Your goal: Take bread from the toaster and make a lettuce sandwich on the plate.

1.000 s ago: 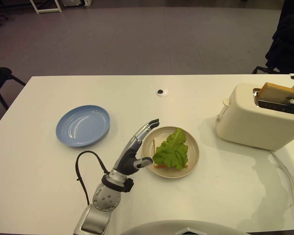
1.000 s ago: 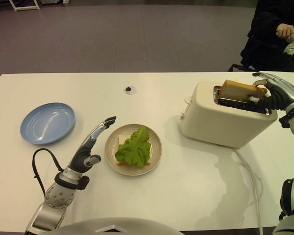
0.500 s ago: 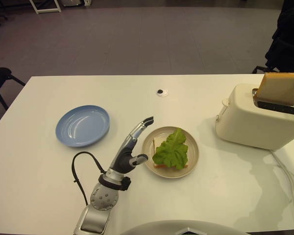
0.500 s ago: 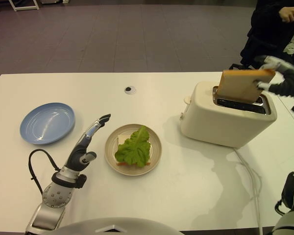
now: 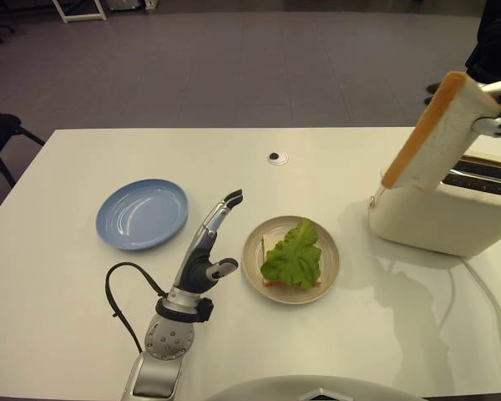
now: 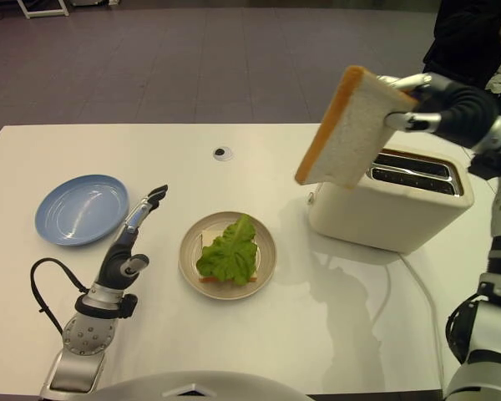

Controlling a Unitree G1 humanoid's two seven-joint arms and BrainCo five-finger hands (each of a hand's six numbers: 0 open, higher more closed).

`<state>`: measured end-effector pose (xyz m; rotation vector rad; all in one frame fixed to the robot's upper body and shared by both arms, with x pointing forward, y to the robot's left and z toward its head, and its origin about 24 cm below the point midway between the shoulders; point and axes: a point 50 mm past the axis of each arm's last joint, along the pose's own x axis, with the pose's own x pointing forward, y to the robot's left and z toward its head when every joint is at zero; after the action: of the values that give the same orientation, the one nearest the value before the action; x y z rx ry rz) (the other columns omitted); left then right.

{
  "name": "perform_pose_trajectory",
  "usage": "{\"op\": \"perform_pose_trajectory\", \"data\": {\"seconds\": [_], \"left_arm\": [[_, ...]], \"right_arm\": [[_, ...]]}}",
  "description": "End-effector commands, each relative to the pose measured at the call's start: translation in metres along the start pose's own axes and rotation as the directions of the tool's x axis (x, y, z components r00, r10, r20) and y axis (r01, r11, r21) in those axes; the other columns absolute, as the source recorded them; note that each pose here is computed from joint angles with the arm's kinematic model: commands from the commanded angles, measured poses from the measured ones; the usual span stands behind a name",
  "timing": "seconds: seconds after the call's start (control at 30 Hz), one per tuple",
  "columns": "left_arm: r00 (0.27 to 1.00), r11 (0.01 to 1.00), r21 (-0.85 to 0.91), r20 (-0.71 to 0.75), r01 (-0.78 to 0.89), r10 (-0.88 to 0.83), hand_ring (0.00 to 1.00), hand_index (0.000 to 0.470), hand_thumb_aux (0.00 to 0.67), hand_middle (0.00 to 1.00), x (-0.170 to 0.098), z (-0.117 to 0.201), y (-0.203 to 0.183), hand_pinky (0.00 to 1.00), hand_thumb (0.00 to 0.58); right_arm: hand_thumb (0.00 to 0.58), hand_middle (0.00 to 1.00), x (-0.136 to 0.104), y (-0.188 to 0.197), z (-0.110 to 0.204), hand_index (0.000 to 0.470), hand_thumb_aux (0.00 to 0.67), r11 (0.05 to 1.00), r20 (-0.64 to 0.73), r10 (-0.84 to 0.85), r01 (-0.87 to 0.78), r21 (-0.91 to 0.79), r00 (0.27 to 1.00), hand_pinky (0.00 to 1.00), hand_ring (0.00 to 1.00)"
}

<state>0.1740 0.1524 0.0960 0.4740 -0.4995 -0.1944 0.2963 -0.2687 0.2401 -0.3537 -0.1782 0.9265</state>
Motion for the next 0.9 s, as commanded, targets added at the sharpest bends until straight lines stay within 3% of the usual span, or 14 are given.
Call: {"op": "perform_pose_trajectory", "data": {"seconds": [0.03, 0.2, 0.63, 0.73, 0.9], "left_arm": [[1.0, 0.997, 0.075, 0.019, 0.007, -0.008, 0.0, 0.0, 0.0, 0.0, 0.001, -0.001, 0.001, 0.0, 0.0], [0.999, 0.992, 0.128, 0.045, 0.022, -0.028, 0.0, 0.0, 0.0, 0.0, 0.003, 0.0, 0.0, 0.0, 0.0], [0.99, 0.963, 0.255, 0.083, 0.088, -0.113, 0.0, 0.0, 0.0, 0.0, -0.002, 0.009, -0.009, 0.0, 0.0], [0.98, 0.921, 0.368, 0.098, 0.127, -0.174, 0.0, 0.0, 0.0, 0.0, -0.005, 0.016, -0.015, 0.0, 0.0], [0.924, 0.77, 0.588, 0.095, 0.247, -0.369, 0.0, 0.0, 0.0, 0.0, -0.009, 0.018, -0.04, 0.0, 0.0]], "right_arm": [[0.58, 0.0, 0.035, 0.041, -0.033, 0.47, 0.67, 0.979, -0.078, 0.13, -0.115, 0.168, 0.988, 0.0, 0.0], [0.58, 0.0, 0.065, 0.092, -0.083, 0.47, 0.67, 0.952, -0.236, 0.223, -0.16, 0.26, 0.946, 0.0, 0.0], [0.58, 0.0, 0.092, 0.136, -0.106, 0.47, 0.67, 0.959, -0.361, 0.251, -0.182, 0.216, 0.898, 0.0, 0.0], [0.58, 0.0, 0.1, 0.137, -0.114, 0.47, 0.67, 0.962, -0.4, 0.256, -0.192, 0.193, 0.88, 0.0, 0.0], [0.58, 0.0, 0.099, 0.131, -0.127, 0.47, 0.67, 0.971, -0.435, 0.222, -0.155, 0.184, 0.873, 0.0, 0.0]]}}
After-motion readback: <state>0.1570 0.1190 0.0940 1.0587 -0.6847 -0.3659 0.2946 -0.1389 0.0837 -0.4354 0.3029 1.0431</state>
